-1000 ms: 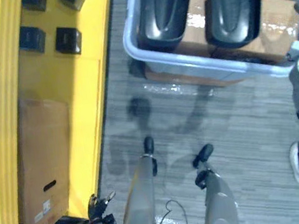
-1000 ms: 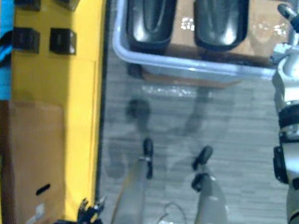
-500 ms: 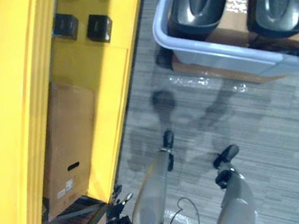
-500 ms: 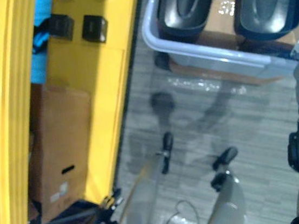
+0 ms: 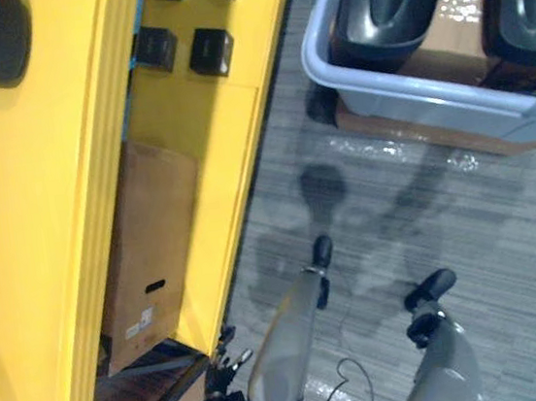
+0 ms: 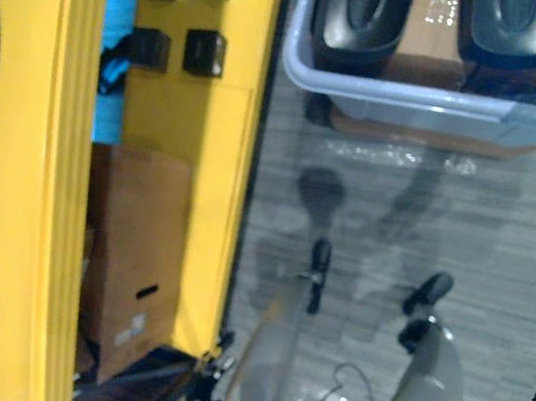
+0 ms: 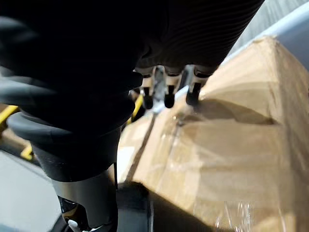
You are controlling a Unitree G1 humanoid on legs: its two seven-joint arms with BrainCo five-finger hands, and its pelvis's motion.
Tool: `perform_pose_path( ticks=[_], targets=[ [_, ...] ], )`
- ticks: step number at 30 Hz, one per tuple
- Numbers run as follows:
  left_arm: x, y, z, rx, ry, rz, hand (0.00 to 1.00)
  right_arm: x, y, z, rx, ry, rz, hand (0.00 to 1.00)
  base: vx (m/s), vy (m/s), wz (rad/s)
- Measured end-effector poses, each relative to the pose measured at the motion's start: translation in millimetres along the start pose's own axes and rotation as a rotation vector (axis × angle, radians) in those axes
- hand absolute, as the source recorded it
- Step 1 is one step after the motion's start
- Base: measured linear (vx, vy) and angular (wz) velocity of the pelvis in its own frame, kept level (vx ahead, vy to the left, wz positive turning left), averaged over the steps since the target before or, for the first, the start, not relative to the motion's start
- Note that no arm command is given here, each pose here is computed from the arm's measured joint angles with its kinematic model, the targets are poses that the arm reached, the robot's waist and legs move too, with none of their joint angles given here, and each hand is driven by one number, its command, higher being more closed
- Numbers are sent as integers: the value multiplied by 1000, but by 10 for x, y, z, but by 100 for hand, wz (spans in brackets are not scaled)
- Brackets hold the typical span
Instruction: Walk over and take plastic housings, then place them on the shelf
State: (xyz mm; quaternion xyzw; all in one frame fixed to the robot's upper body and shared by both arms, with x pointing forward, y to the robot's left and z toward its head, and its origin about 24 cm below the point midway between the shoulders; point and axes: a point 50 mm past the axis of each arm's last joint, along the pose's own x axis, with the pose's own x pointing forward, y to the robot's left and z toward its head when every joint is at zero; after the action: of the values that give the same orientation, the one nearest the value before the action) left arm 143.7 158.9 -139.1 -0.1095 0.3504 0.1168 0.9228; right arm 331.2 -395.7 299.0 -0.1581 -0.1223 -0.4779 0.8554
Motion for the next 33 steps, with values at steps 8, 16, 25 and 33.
perform_pose_path(
  ticks=[8,16,25,33],
  targets=[
    [5,-16,7,-12,-2,-10,0,65,-108,-41,-125,86,113,100,-32,-23,2],
    [2,-34,13,-15,-13,-14,0,95,-192,-129,-222,163,199,100,-8,-26,2],
    [1,-34,22,-56,-24,1,0,113,-275,-182,-381,158,168,100,0,-1,0],
    [-1,-28,37,-57,-41,1,0,70,-184,-194,-583,109,86,100,0,-4,2]
  ],
)
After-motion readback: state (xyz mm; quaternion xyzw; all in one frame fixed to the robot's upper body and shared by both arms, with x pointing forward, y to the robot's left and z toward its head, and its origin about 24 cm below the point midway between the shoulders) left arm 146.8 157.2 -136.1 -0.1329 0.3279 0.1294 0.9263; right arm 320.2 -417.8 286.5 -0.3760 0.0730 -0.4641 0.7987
